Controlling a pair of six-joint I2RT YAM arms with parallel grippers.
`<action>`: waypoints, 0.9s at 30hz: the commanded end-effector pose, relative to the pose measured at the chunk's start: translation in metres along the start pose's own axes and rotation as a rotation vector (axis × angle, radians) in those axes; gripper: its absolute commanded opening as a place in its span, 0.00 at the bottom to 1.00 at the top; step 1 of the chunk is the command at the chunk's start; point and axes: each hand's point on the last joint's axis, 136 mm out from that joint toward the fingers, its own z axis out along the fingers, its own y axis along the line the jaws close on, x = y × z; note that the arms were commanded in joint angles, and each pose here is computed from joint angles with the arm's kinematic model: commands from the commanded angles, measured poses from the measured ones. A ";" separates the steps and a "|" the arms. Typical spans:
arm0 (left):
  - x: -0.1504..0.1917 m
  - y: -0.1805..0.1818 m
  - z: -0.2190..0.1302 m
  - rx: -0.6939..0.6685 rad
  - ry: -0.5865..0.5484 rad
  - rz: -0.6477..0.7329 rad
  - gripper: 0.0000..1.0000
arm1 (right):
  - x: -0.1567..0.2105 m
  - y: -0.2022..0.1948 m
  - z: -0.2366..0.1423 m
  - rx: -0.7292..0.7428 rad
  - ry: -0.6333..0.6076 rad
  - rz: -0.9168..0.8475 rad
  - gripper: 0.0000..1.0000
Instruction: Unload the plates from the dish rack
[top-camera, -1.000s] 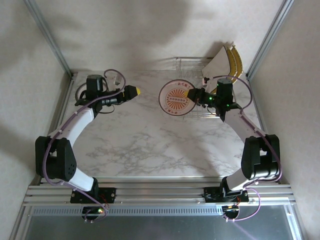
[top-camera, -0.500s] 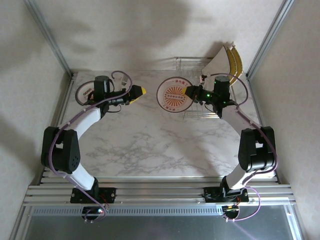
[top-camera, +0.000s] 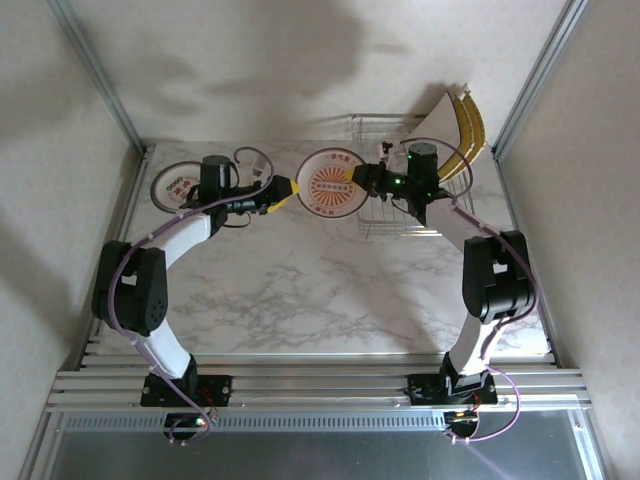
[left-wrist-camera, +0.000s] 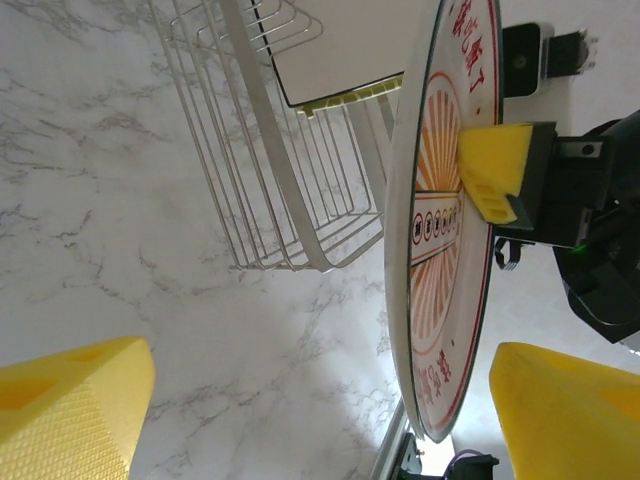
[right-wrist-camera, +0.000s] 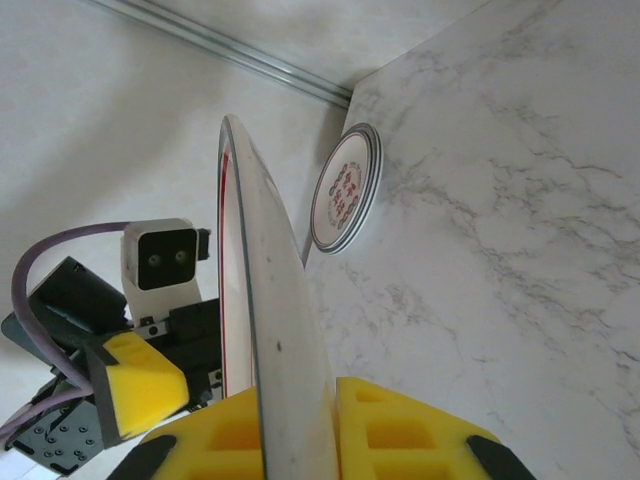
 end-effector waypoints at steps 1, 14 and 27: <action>-0.009 -0.015 0.006 0.043 -0.001 0.029 0.82 | -0.010 0.025 0.009 -0.072 -0.001 -0.053 0.00; -0.006 -0.019 0.017 0.055 0.002 0.017 0.46 | 0.002 0.036 0.025 -0.111 0.032 -0.042 0.00; -0.005 -0.024 0.014 0.049 -0.010 0.022 0.04 | 0.017 0.044 0.028 -0.110 0.067 -0.062 0.00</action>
